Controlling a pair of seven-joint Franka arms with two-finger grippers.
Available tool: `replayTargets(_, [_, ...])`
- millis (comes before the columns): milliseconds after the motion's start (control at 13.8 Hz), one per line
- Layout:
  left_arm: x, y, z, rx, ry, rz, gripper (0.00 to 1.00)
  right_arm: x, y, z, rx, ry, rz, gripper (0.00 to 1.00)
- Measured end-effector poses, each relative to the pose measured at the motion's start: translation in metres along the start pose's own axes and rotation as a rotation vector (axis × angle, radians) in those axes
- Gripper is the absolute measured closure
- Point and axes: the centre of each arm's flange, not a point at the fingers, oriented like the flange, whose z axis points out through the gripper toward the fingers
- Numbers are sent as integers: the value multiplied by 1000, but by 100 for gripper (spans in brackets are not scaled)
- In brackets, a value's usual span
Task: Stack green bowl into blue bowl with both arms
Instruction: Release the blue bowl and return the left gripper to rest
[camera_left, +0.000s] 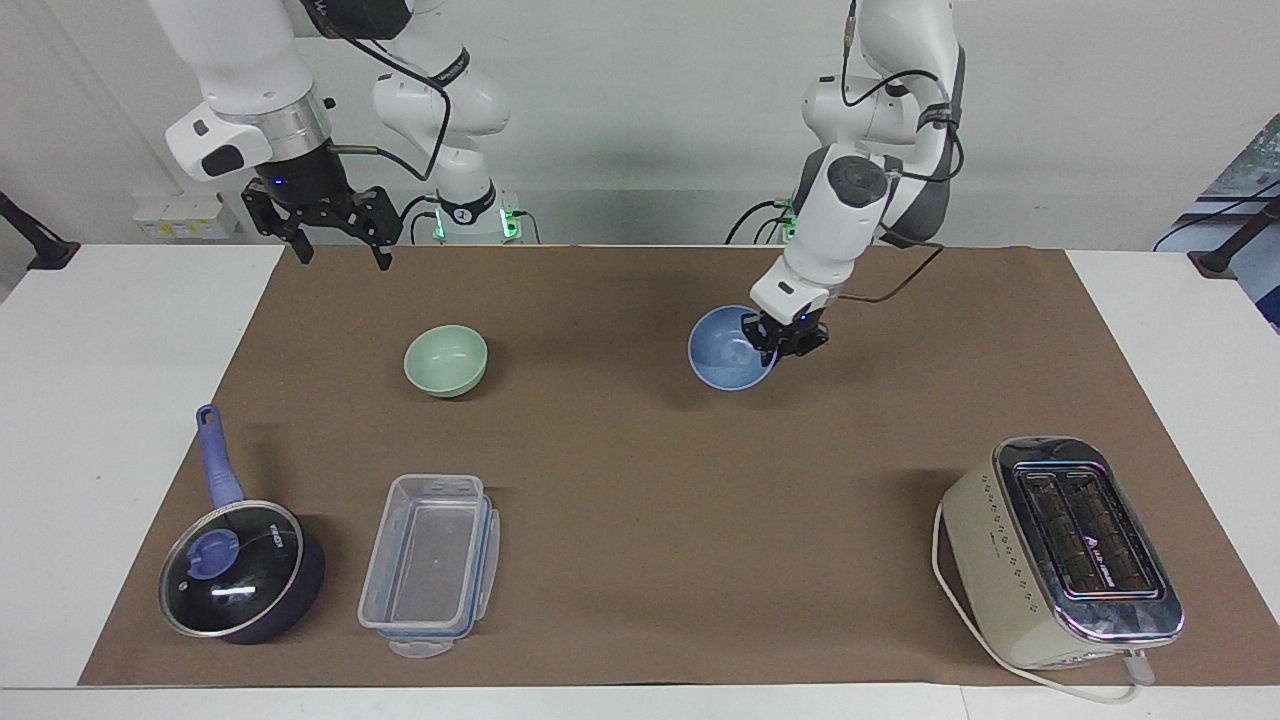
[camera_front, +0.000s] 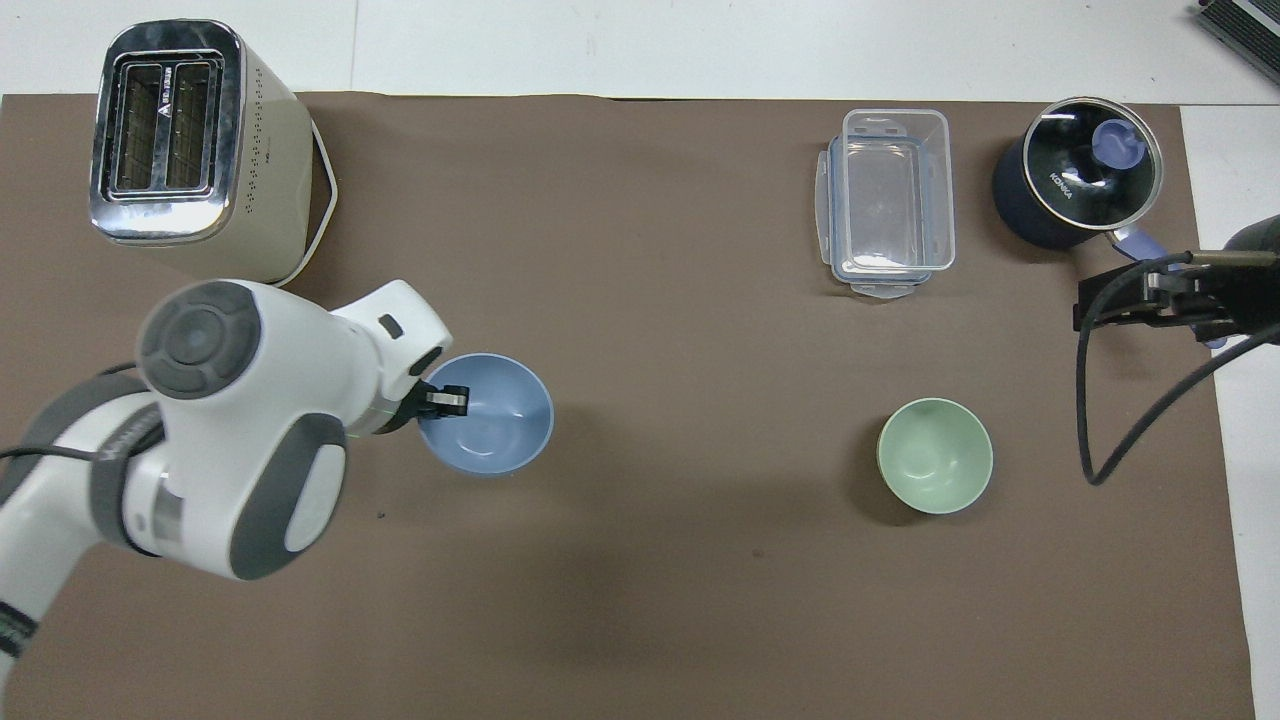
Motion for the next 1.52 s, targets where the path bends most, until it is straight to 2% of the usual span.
replayTargets(362, [-12,19,42,-9,7,-25,91,0,0,0,0,0,1,0])
replayTargets(434, [-13,20,43,-10,7,-26,85,0,1,0,0,0,1,0])
replayTargets(723, [-10,22,39,-15,17,-75,40,0,1,0,0,0,1,0])
replayTargets(940, [2,22,12,-28,43,-99,4,0,1,0,0,0,1,0])
replayTargets(1013, [8,20,-1,-27,44,-107,0,0,1,0,0,0,1,0])
replayTargets(1519, [54,-25,-144,-19,28,-189,0,0,1,0,0,0,2,0])
